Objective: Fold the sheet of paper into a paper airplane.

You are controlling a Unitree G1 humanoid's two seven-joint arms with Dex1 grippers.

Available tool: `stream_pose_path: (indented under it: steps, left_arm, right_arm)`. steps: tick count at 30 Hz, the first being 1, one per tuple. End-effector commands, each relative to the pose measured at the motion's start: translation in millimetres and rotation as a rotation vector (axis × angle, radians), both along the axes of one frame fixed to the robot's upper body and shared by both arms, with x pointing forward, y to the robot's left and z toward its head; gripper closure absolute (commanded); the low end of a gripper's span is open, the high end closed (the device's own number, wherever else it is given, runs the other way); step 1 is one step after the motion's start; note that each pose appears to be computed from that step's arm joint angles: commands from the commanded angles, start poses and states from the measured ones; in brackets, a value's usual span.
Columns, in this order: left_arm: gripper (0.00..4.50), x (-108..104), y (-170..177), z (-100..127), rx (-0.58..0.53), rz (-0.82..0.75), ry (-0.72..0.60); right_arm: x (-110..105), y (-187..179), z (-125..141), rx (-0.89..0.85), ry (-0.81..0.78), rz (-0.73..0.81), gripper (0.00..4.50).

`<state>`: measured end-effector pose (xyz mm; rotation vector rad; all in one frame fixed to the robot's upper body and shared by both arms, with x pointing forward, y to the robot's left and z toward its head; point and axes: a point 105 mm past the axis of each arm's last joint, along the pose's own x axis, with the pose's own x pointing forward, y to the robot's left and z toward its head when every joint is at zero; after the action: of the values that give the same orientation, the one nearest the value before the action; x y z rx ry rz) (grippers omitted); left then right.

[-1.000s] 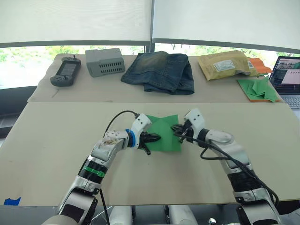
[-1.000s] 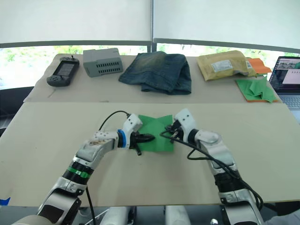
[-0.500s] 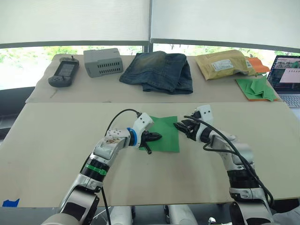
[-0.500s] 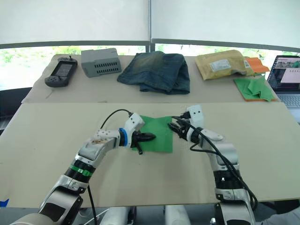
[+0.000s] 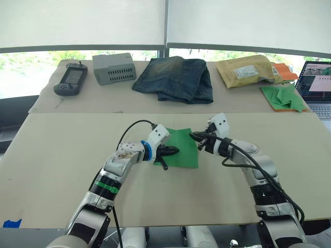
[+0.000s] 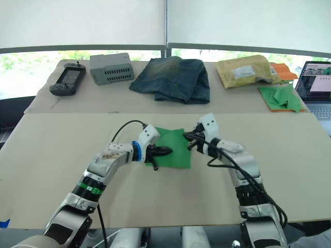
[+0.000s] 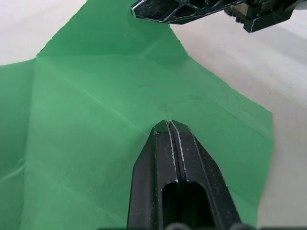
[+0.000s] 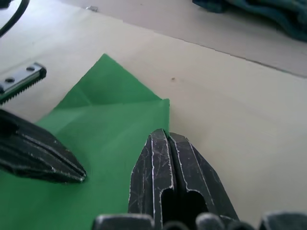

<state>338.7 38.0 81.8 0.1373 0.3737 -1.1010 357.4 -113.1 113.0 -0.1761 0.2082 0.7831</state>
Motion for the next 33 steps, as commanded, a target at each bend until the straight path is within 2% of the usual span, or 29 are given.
stream_pose_path:
  steps: [1, 5, 10, 13, 20, 24, 28, 33]
  left_arm:
    - [4.5, 0.9, -3.8, 5.4, -0.007, -0.013, -0.026]
    - [4.5, 2.6, -5.8, 4.5, -0.004, -0.016, -0.028]
    - [4.5, 4.2, -5.3, 6.6, -0.007, -0.017, -0.033]
    - [4.5, 6.1, -3.4, 8.7, -0.008, -0.013, -0.036]
    - [4.5, 31.2, 7.3, 39.0, -0.076, 0.061, -0.082]
    - [4.5, 38.7, -2.9, 47.6, -0.104, 0.058, -0.092]
    - [4.5, 44.0, -25.3, 41.0, -0.077, 0.042, -0.094]
    - [4.5, 52.0, -25.5, 18.4, 0.06, 0.075, -0.102]
  right_arm:
    - [-7.2, 13.9, 6.0, -0.038, -0.064, 0.066, 4.47]
    - [-9.2, 18.2, -5.0, -0.135, -0.099, 0.089, 4.47]
    - [-13.0, 24.8, -11.4, -0.338, -0.255, 0.148, 4.47]
    - [-14.1, 28.1, -15.5, -0.375, -0.288, 0.155, 4.47]
    - [-20.5, 37.9, -31.8, -0.467, -0.312, 0.204, 4.47]
    - [-22.0, 36.5, -35.5, -0.468, -0.301, 0.201, 4.47]
    - [-24.0, 34.9, -39.7, -0.479, -0.29, 0.203, 4.47]
    - [-24.0, 32.8, -35.3, -0.472, -0.296, 0.185, 4.47]
